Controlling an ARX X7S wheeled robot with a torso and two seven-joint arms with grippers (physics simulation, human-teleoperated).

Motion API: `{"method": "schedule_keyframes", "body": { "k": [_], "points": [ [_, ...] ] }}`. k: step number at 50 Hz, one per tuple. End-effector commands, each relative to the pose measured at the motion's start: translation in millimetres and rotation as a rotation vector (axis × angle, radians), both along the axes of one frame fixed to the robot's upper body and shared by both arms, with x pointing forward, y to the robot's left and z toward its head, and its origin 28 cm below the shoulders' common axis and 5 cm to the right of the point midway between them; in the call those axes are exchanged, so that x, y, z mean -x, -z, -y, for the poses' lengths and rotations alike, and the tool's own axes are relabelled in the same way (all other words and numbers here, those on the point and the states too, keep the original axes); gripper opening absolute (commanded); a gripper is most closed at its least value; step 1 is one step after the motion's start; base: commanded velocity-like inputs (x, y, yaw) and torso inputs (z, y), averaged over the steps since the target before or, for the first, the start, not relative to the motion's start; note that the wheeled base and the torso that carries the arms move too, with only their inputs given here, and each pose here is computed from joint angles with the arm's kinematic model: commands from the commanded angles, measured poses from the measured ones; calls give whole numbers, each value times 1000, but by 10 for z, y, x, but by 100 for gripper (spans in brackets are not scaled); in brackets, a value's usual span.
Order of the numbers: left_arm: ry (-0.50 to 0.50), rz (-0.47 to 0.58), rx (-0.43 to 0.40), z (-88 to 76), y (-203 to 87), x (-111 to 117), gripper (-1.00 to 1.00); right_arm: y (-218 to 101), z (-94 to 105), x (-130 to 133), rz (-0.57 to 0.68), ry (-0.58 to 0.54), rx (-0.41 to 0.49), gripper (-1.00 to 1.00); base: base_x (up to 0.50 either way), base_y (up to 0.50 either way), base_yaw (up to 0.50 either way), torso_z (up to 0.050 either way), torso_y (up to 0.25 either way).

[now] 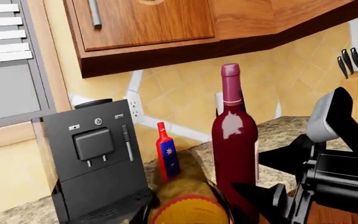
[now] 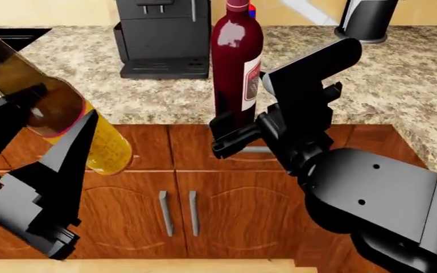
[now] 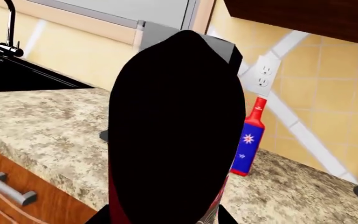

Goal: Move the drinks to the dining counter.

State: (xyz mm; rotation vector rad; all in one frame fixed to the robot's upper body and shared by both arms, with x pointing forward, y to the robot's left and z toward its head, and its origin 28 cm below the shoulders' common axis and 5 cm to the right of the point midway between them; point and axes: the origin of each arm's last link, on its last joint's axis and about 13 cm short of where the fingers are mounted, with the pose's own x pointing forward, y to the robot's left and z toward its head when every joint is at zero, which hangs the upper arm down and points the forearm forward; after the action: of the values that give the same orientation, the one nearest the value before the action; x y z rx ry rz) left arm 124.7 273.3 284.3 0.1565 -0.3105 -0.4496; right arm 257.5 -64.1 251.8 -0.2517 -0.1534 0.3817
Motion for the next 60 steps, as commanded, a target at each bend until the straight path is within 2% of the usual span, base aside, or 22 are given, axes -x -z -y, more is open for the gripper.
{"method": "schedule_keyframes", "body": {
  "k": [1,14,60],
  "points": [
    [-169,41,29,-122,-120,280,-100,-66,2,42,39,6,16,-100,-500,67,0,0,0],
    [-184,49,59,-159,-99,226,-100,-62,3,77,82,1,49,-100,-500,98,111,1,0],
    [-171,35,51,-155,-63,180,-100,-24,-12,61,78,-17,62,-100,-459,-54,377,0,0]
  ]
}}
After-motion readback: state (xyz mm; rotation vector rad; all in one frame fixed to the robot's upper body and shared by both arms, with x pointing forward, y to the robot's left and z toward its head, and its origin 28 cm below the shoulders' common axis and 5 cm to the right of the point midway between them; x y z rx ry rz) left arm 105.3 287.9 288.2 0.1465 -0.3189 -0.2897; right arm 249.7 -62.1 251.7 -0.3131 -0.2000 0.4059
